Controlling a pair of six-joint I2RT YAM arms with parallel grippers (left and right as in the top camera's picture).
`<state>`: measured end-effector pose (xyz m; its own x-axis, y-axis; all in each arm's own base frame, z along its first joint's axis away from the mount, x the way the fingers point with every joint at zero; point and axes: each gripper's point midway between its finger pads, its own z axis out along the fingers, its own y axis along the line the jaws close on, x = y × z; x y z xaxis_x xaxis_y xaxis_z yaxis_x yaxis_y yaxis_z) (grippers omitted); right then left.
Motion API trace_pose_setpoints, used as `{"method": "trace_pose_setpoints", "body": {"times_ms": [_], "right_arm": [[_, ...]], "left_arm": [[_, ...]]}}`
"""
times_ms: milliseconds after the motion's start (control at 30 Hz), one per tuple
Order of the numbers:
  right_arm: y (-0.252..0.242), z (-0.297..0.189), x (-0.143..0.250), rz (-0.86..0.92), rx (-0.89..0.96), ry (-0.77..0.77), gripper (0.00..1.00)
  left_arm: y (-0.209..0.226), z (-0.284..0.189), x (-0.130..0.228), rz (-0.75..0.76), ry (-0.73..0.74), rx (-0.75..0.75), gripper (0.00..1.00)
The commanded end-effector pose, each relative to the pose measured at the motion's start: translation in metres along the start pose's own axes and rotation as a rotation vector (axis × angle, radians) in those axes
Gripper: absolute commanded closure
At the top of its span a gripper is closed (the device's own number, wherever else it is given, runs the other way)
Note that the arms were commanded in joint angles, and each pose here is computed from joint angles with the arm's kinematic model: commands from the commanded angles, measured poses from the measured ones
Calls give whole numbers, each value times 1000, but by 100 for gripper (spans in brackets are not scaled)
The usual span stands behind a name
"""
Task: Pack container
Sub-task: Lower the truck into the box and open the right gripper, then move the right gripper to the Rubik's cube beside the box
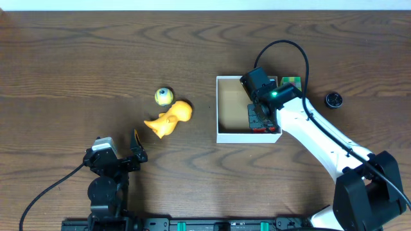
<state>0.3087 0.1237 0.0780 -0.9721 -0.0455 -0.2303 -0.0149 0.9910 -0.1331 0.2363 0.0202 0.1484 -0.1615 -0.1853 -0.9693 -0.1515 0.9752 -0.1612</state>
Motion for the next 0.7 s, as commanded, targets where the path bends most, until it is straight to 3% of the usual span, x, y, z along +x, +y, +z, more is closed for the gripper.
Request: {"method": "trace_pose_setpoints", "body": {"times_ms": [0,233,433,667], "right_arm": [[-1,-3,3,17,15,7,75],[-2,-3,5,14,21,19,75],[1,-3,0,16,9,-5,50],[10,-21,-28,-23,-29,-89,45]], "left_arm": [[0,3,14,21,32,6,2],[0,3,14,21,32,6,2],[0,3,14,21,32,6,2],[0,3,14,21,32,6,2]]}}
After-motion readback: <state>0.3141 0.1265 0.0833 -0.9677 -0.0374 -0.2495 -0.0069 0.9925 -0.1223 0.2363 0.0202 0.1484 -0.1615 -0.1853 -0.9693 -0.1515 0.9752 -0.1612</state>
